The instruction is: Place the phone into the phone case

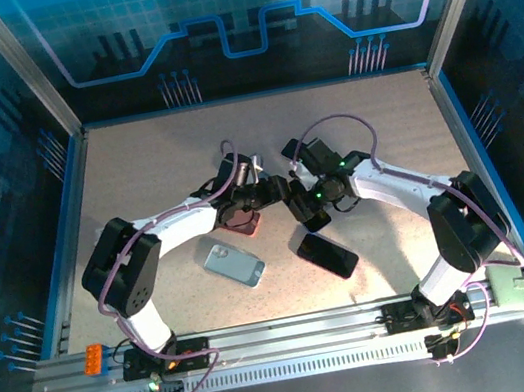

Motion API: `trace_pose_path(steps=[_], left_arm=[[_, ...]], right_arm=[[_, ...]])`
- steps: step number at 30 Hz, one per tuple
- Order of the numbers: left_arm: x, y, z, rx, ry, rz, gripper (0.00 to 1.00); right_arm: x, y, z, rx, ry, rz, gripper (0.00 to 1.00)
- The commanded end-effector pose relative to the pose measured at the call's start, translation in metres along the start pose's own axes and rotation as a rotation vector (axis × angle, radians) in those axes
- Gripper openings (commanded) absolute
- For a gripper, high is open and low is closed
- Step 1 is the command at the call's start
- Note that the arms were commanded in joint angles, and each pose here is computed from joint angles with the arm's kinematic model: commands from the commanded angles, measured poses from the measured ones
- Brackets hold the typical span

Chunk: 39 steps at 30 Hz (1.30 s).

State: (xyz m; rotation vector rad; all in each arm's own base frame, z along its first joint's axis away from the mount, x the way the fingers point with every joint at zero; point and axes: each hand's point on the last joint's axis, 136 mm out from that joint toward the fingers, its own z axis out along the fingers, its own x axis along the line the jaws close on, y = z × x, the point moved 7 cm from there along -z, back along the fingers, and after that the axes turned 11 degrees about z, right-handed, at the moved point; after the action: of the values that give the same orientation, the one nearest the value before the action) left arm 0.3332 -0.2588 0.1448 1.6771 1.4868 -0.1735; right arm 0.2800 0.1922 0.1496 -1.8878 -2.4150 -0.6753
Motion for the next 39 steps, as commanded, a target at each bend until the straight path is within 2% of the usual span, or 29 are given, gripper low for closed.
trace_pose_path(steps=[1,12,21,25,26,28,31,33,35,39], left_arm=[[-0.006,-0.001,0.007,0.008,-0.033,-0.007,0.54],[-0.010,-0.003,0.011,0.006,-0.057,-0.015,0.47],[-0.009,-0.004,0.013,0.009,-0.056,-0.022,0.35],[-0.009,-0.003,0.013,0.008,-0.057,-0.025,0.24],[-0.009,-0.003,0.013,0.008,-0.057,-0.028,0.18],[-0.010,-0.003,0.013,0.007,-0.062,-0.027,0.00],[-0.012,-0.001,0.012,-0.005,-0.075,-0.028,0.00],[-0.014,0.001,0.008,-0.020,-0.078,-0.027,0.00],[-0.018,0.005,0.005,-0.037,-0.087,-0.019,0.00],[-0.027,0.019,-0.005,-0.094,-0.090,-0.007,0.00]], right_arm=[[0.017,0.011,-0.016,-0.044,0.065,-0.011,0.54],[0.020,0.014,-0.016,-0.043,0.089,-0.003,0.54],[0.024,0.018,-0.018,-0.045,0.115,0.002,0.53],[0.026,0.019,-0.018,-0.045,0.128,0.005,0.52],[0.026,0.019,-0.018,-0.043,0.131,0.004,0.51],[0.026,0.018,-0.017,-0.040,0.135,0.008,0.50],[0.026,0.017,-0.016,-0.036,0.146,0.013,0.49],[0.026,0.016,-0.016,-0.033,0.159,0.016,0.53],[0.027,0.014,-0.019,-0.033,0.184,0.019,0.72],[0.021,0.012,-0.032,-0.067,0.205,0.048,0.78]])
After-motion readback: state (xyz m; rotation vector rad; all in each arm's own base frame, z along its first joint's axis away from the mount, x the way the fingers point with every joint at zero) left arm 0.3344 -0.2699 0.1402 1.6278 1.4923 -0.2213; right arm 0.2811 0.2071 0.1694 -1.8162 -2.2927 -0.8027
